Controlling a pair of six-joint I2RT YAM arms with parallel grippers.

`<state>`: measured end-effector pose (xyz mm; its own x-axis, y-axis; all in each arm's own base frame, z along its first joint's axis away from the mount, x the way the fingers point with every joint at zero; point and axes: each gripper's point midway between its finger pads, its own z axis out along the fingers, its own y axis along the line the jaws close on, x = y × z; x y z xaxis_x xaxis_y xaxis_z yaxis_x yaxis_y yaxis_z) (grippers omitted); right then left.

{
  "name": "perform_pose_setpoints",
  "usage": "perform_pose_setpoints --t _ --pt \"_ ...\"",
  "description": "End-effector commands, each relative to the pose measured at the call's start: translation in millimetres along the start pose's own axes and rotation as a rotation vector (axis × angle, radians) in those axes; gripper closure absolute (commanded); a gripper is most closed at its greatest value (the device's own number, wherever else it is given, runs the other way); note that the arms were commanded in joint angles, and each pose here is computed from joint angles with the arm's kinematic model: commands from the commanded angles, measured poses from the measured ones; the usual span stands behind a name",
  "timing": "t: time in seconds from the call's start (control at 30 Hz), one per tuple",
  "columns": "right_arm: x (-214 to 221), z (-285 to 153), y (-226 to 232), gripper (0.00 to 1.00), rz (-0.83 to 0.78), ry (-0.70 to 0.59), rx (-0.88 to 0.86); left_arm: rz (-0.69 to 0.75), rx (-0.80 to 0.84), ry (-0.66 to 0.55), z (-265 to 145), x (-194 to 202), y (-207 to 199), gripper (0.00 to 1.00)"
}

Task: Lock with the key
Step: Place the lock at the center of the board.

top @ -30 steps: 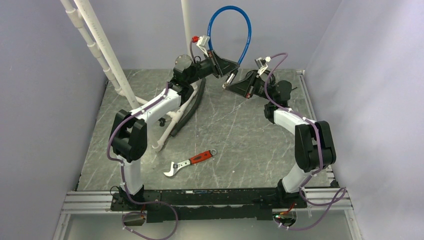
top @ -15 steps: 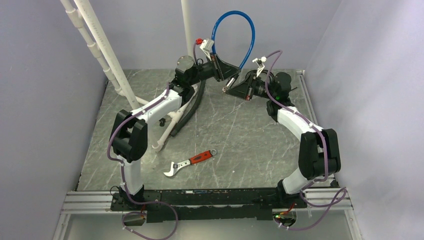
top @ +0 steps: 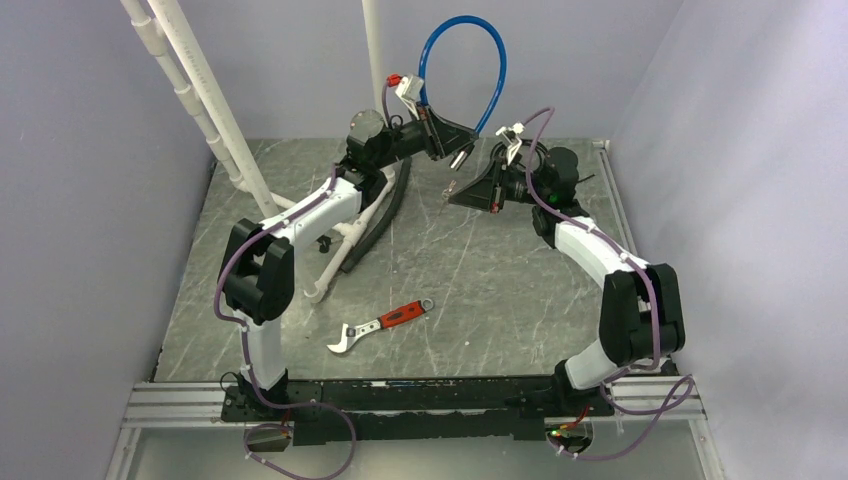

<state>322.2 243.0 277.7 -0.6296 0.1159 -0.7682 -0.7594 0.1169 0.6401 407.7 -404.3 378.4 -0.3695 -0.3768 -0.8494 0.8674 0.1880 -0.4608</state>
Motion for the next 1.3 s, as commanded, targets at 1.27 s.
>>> perform_pose_setpoints --t 1.27 --pt "20.2 -231.8 -28.8 1.00 0.011 -0.088 0.662 -0.399 0.284 0.966 -70.6 288.4 -39.5 1.00"
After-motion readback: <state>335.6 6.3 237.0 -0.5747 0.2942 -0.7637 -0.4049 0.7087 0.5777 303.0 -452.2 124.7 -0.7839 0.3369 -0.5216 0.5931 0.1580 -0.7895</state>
